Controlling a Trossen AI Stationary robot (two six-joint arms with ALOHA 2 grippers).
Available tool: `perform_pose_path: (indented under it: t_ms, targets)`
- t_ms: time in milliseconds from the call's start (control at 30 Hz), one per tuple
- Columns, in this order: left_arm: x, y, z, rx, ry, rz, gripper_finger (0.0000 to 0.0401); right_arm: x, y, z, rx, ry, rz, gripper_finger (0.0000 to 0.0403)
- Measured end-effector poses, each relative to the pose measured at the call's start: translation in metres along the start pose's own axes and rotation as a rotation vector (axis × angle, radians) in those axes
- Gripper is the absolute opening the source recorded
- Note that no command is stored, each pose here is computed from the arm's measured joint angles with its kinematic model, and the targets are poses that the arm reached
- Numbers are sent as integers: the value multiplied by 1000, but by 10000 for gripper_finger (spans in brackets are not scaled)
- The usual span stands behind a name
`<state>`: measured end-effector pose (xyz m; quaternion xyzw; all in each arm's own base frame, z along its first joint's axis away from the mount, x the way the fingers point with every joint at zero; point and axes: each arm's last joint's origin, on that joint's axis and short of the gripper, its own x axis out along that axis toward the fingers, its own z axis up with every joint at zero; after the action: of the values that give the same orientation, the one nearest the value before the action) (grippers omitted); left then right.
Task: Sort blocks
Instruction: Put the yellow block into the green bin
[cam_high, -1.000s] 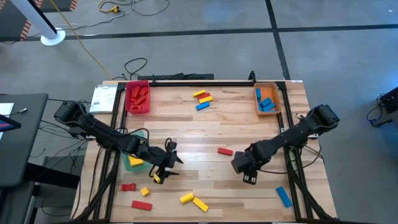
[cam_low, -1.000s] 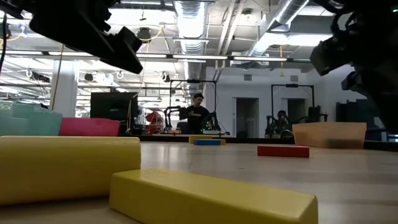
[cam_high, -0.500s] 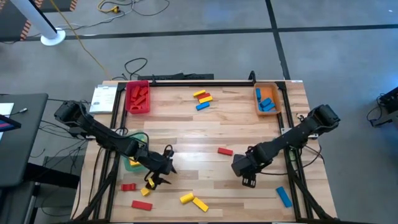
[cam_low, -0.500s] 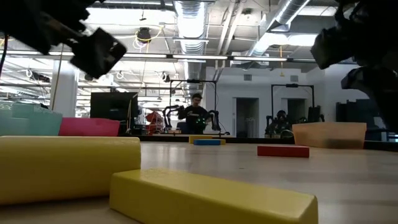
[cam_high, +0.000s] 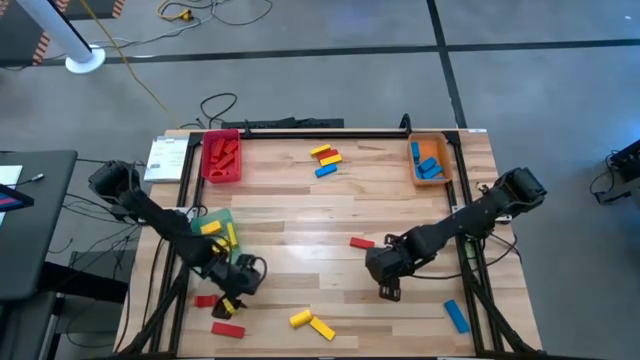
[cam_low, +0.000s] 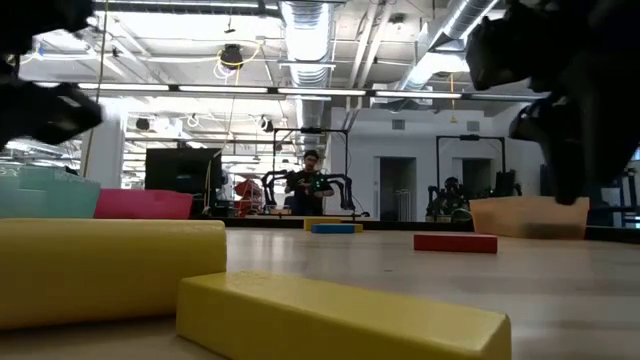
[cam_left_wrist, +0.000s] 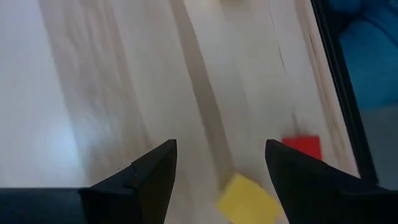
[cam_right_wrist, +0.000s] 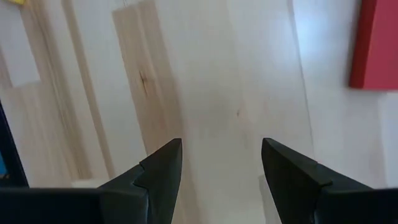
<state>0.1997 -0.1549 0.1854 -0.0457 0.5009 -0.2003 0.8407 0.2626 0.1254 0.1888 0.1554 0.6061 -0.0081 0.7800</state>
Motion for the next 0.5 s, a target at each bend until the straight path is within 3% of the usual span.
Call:
perform_pose_path:
  t_ms: [233, 500]
  targets:
    - [0, -18, -14, -122, 68, -36, 240, 0, -3, 6, -25, -53, -17, 234]
    - [0, -24, -25, -370, 140, 2, 240, -1, -8, 14, -26, -88, -12, 234]
